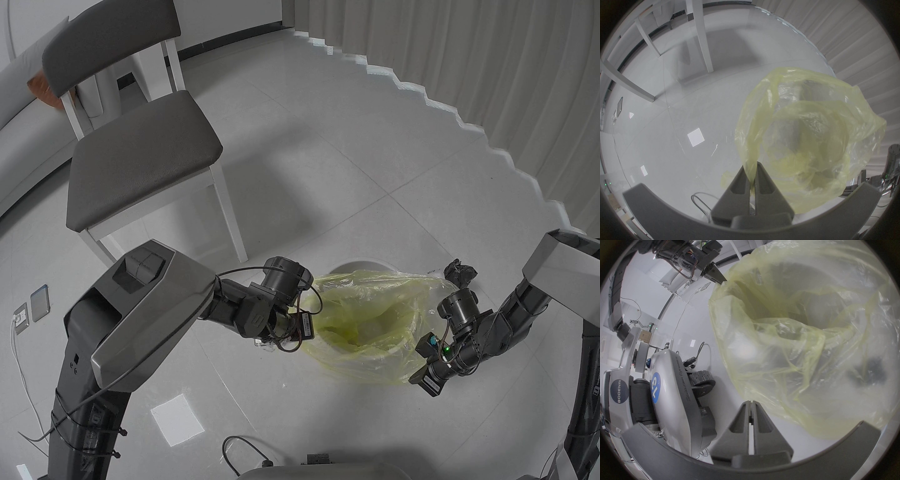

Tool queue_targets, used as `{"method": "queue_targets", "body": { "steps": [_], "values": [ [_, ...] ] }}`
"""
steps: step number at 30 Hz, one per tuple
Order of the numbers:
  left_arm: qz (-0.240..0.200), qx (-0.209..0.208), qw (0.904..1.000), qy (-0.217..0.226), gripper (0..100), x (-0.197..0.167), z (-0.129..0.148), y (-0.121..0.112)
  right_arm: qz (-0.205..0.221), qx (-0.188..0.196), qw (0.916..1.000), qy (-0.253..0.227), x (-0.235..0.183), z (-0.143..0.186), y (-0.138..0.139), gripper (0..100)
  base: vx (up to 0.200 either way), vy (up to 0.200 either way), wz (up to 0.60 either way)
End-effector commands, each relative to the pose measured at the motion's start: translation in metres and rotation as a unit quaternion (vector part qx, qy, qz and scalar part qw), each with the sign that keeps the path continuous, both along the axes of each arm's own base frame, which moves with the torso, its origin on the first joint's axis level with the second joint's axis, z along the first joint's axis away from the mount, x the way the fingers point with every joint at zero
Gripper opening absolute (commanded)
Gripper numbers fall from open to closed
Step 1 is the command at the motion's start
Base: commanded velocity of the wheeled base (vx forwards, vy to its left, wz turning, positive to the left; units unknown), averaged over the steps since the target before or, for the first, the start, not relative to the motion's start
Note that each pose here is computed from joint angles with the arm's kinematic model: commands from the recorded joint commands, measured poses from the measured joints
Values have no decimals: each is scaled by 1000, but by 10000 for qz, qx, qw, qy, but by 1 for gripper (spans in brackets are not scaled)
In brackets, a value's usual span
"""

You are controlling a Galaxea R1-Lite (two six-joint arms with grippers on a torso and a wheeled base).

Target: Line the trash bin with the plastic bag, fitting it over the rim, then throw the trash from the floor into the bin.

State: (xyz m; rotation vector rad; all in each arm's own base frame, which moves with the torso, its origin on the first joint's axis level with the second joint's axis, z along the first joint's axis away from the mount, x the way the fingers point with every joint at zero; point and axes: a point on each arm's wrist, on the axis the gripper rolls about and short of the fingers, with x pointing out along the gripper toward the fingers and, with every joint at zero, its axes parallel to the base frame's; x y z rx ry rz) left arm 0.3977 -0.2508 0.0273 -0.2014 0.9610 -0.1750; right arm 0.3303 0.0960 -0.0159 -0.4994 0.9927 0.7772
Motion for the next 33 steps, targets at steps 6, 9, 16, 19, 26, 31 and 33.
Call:
{"method": "queue_targets", "body": {
  "steps": [6, 9, 16, 19, 26, 31, 33],
  "values": [
    [64, -46, 10000, -10, 0, 9, -5, -2, -119, 22, 9999, -18, 9, -4, -4, 0, 0, 0, 0],
    [64, -80, 9999, -35, 0, 9, -2, -3, -133, 29, 9999, -20, 9, -4, -4, 0, 0, 0, 0],
    [241, -159, 9995, 88, 100, 8, -3, -2, -141, 19, 9999, 17, 7, -4, -5, 0, 0, 0, 0],
    [336, -187, 9992, 112, 100, 8, -3, -1, -141, 19, 9999, 17, 7, -4, -5, 100, 0, 0, 0],
    [521, -207, 9983, 127, 100, 5, 11, 12, -182, 26, 9998, 52, 6, -4, -6, 100, 0, 0, 0],
    [617, -107, 9976, 279, 100, -6, 16, 28, -183, 23, 9998, 49, 6, -4, -7, 100, 0, 0, 0],
    [639, -38, 9973, 371, 100, -13, 14, 33, -183, 27, 9998, 35, 5, -2, -7, 100, 0, 0, 0]
  ]
}}
